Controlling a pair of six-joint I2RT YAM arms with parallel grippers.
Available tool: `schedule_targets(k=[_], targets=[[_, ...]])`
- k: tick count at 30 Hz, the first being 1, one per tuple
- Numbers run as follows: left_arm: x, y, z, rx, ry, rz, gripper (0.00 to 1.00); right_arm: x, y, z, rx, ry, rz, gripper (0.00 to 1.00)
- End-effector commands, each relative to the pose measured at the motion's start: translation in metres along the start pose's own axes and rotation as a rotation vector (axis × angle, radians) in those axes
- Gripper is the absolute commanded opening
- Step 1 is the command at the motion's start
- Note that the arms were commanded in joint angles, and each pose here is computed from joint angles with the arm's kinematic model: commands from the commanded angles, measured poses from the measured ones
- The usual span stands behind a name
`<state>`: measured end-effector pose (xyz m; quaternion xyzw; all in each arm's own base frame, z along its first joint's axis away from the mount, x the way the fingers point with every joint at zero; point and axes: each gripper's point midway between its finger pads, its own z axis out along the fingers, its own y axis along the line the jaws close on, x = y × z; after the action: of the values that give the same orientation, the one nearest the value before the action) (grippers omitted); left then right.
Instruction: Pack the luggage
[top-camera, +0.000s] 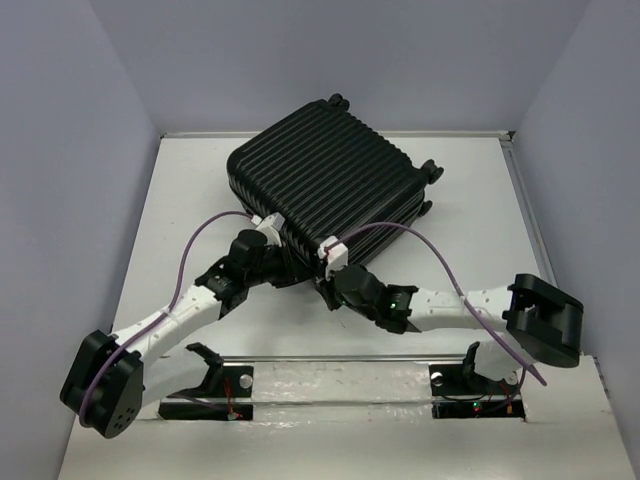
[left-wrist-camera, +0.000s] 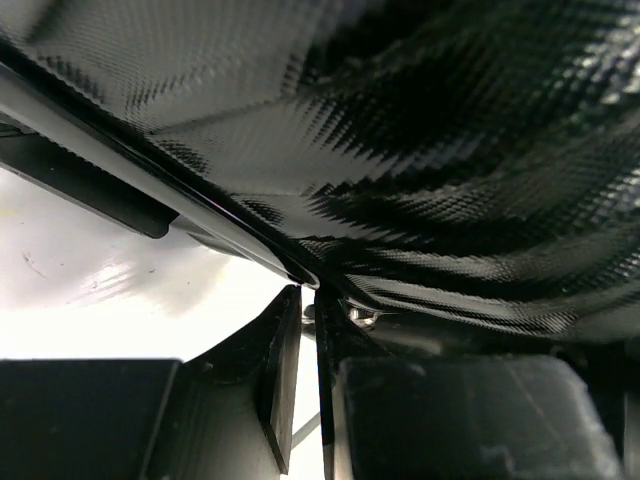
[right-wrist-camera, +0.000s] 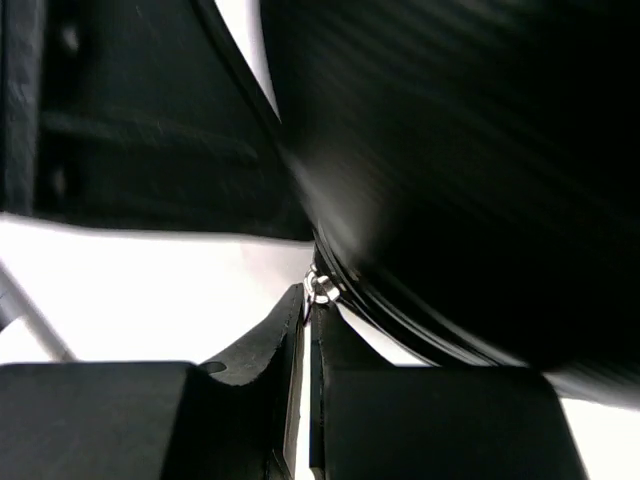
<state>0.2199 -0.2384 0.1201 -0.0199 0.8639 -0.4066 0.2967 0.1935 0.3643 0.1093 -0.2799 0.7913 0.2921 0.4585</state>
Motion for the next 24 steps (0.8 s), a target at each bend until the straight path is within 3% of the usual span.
schedule_targets(k=[1, 5, 7, 8, 9, 11, 12, 13, 16, 18, 19, 21, 22, 24], targets=[[-0.057, -0.055, 0.004, 0.146, -0.17, 0.069, 0.22, -0.024, 0.099, 0.002, -0.169, -0.008, -0.005, 0.07], [-0.046, -0.061, 0.005, 0.187, -0.11, 0.083, 0.22, -0.051, 0.104, 0.021, -0.1, -0.079, 0.001, 0.07], [-0.045, -0.057, 0.005, 0.162, -0.093, 0.089, 0.25, -0.062, 0.086, 0.033, 0.022, -0.155, -0.003, 0.07], [-0.051, -0.054, 0.004, 0.13, -0.111, 0.093, 0.22, -0.079, 0.09, 0.036, 0.009, -0.244, 0.016, 0.07], [-0.063, -0.051, -0.003, 0.093, -0.161, 0.123, 0.39, -0.078, 0.086, 0.04, 0.031, -0.268, 0.03, 0.07], [-0.082, -0.047, -0.018, 0.047, -0.194, 0.138, 0.53, -0.073, 0.082, 0.042, 0.034, -0.307, 0.098, 0.07], [-0.094, -0.049, -0.029, 0.03, -0.233, 0.155, 0.71, -0.072, 0.08, 0.04, 0.035, -0.314, 0.121, 0.07], [-0.105, -0.049, -0.042, -0.01, -0.249, 0.187, 0.78, -0.069, 0.083, 0.035, 0.017, -0.321, 0.139, 0.07], [-0.149, -0.049, -0.08, -0.083, -0.37, 0.221, 0.95, -0.056, 0.08, 0.013, -0.013, -0.321, 0.16, 0.07], [-0.169, -0.051, -0.096, -0.098, -0.416, 0.226, 0.96, -0.033, 0.071, 0.002, -0.007, -0.265, 0.15, 0.07], [-0.187, -0.053, -0.109, -0.112, -0.457, 0.23, 0.97, -0.026, 0.071, -0.01, -0.036, -0.227, 0.159, 0.12], [-0.207, -0.046, -0.115, -0.16, -0.49, 0.224, 0.98, -0.021, 0.074, -0.024, -0.069, -0.161, 0.169, 0.38], [-0.221, -0.053, -0.123, -0.165, -0.521, 0.234, 0.98, -0.014, 0.072, -0.029, -0.064, -0.122, 0.187, 0.66], [-0.24, -0.049, -0.125, -0.195, -0.544, 0.23, 0.99, 0.004, 0.064, -0.04, -0.053, -0.053, 0.186, 0.8]])
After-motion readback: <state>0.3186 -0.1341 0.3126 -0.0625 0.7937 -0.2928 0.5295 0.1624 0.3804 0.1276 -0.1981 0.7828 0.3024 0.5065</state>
